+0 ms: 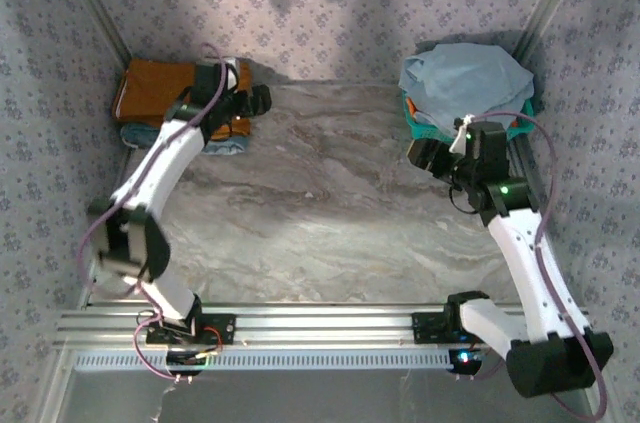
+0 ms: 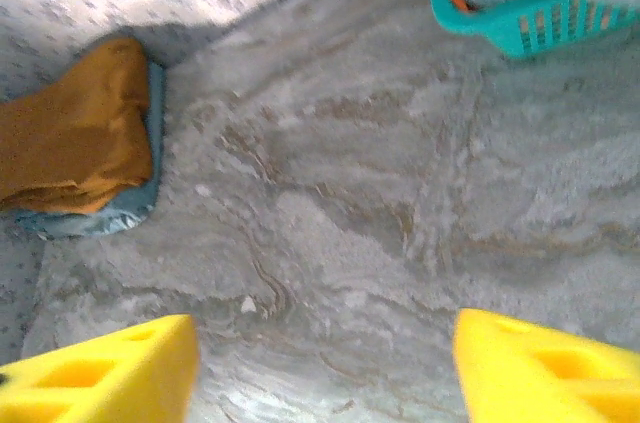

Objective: Fold and stack the trousers

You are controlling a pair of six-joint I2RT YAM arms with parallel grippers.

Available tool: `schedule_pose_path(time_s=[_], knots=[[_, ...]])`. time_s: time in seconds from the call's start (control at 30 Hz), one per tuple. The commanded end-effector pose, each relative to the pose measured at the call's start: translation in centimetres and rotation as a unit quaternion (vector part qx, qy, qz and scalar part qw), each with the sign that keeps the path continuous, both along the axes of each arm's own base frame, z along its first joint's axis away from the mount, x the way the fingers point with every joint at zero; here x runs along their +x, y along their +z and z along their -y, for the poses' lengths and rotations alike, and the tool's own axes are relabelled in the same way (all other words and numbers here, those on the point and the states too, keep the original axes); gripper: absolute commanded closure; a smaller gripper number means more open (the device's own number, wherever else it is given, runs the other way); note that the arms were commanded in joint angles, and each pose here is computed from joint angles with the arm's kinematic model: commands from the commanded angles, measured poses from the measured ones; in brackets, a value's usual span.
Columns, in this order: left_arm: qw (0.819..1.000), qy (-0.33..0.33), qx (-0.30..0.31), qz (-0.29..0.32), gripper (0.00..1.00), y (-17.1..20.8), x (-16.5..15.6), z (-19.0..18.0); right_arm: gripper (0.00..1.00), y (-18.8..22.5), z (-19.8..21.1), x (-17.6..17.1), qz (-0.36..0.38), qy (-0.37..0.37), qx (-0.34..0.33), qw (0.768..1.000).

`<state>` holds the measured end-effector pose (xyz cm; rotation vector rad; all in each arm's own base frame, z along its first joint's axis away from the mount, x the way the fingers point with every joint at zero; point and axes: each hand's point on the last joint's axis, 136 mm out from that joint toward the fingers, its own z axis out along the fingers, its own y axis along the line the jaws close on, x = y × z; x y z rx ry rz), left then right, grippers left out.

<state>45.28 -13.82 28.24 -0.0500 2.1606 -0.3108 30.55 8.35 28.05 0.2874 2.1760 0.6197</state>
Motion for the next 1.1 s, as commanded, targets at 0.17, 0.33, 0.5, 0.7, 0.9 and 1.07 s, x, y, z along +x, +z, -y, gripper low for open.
schedule_pose_path(time_s=[0.17,0.33,0.5,0.7,0.9,1.07], knots=[[0.978,0.112,0.147,0.101,0.00,0.4,-10.2,-3.3,0.00,2.2,2.1,0.6,0.192,-0.082,-0.142,0.968],[0.975,0.093,0.198,0.039,0.00,-6.6,-10.3,-5.2,0.00,-0.7,3.2,3.0,0.244,-0.104,-0.243,0.933],[0.979,0.135,0.144,0.050,0.00,-10.3,-9.0,-10.7,0.00,-7.0,4.7,4.7,0.232,-0.032,-0.330,0.914],[0.969,0.122,0.176,0.123,0.00,-14.4,-9.2,-13.5,0.00,-13.0,7.2,5.8,0.186,-0.043,-0.327,0.925],[0.965,0.108,0.182,0.153,0.00,-16.2,-7.5,-14.0,0.00,-16.1,8.0,7.0,0.167,-0.039,-0.327,0.929],[0.975,0.104,0.133,0.142,0.00,-18.6,-6.6,-15.2,0.00,-18.5,8.5,7.6,0.157,-0.038,-0.311,0.937]])
